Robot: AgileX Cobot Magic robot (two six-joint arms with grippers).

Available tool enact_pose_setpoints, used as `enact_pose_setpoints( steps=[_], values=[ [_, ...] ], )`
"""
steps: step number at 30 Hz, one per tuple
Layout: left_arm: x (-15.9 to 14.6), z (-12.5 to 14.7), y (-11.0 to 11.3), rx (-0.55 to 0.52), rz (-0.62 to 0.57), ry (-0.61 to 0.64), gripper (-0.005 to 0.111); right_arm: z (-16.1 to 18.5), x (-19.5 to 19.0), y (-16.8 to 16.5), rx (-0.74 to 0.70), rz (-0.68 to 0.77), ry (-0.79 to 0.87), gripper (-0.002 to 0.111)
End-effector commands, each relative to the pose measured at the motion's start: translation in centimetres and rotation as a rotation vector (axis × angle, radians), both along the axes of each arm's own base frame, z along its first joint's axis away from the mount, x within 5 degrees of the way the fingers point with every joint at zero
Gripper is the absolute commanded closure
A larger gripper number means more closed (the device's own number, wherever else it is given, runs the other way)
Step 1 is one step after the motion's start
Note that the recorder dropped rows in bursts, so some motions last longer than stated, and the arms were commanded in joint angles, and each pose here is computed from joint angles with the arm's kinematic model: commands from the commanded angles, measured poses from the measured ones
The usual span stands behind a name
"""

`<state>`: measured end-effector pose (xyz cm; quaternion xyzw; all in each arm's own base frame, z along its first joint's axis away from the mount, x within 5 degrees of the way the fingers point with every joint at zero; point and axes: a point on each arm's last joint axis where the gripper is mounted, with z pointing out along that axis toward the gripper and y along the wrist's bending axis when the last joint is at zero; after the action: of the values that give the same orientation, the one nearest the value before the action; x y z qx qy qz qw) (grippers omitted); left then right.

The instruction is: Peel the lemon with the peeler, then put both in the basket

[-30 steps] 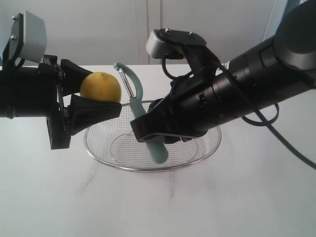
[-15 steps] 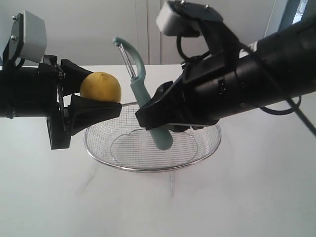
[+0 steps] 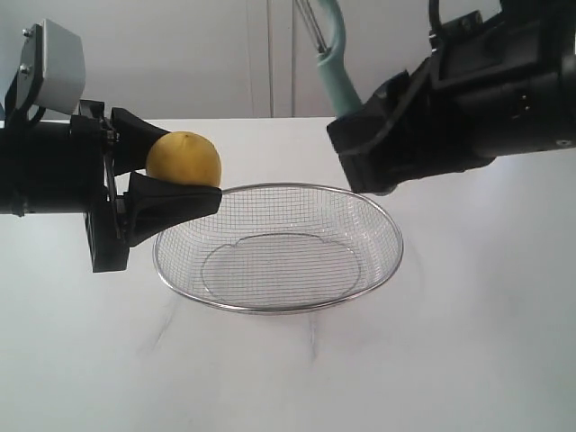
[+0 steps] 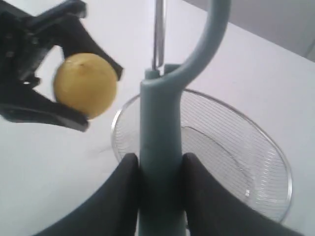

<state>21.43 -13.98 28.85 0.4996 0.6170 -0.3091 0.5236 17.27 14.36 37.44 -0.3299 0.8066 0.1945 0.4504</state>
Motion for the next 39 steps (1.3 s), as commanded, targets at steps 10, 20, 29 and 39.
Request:
enact_pose_setpoints(
  steps=[10,20,29,39],
  values=[
    [-0.2,0.4,0.0,0.022,-0.044,-0.122,0.107,-7.5,7.5,0.8,-0.276,-0.150,0.165,0.108],
    [-0.2,0.4,0.0,0.021,-0.045,-0.120,0.107,-11.5,13.3,2.3,-0.261,-0.200,0.152,0.108],
    [-0.2,0.5,0.0,0.019,-0.044,-0.120,0.107,-17.4,15.3,3.4,-0.320,-0.193,0.239,0.108],
    [-0.2,0.5,0.0,0.019,-0.044,-0.120,0.107,-19.9,15.7,3.7,-0.334,-0.199,0.303,0.108]
  ],
)
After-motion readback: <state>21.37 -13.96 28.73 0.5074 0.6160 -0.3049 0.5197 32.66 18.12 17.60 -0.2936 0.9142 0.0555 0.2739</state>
